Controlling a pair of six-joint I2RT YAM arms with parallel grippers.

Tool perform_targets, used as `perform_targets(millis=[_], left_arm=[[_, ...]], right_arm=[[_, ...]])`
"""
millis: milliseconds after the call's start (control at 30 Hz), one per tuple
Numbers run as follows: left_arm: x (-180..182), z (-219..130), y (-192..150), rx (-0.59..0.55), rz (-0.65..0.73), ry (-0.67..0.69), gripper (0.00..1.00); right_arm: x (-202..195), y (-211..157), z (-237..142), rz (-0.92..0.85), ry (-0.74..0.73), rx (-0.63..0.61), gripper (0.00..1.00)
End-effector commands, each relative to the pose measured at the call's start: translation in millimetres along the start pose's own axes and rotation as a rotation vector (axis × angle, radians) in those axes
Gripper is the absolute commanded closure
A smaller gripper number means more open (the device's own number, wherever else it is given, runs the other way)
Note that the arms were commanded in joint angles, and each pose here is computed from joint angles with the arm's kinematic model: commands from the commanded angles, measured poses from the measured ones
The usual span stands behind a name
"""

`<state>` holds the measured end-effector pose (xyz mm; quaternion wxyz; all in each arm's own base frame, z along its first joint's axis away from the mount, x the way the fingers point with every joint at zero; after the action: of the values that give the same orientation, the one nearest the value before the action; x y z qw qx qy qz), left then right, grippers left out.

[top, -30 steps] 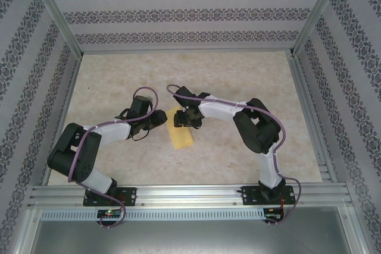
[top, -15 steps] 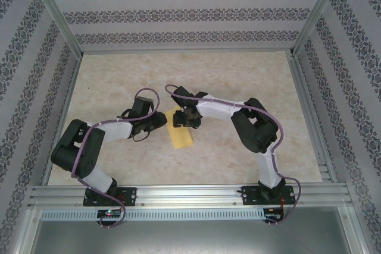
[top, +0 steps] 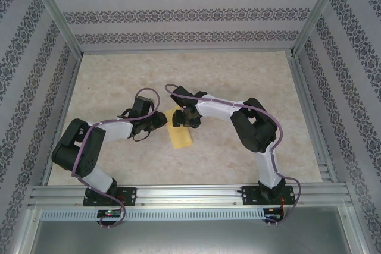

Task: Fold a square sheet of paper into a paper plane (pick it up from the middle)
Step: Hold the square sheet of paper at the center of the table.

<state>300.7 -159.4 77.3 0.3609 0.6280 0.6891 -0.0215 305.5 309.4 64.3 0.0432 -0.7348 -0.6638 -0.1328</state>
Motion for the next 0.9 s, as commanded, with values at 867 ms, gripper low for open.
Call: perform_targets(millis=[867], left_arm=[[-16.4,4.2,9.9,-0.011,0.022,-0.069,0.76]], right_arm=[[-49.4,-24.8,80.6,-0.032,-0.195,0.134,0.4]])
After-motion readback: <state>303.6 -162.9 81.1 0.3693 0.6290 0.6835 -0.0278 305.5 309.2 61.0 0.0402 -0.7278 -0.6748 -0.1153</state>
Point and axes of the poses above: each hand's point on the last joint's axis, 136 mm out from that joint toward the fingers, its own z axis out along the fingers, its own x axis along the line the jaws close on, y = z × x, the point moved 6 cm from there along -z, back along the fingers, and after that the axes turned 13 degrees about z, right-handed, at the moved point
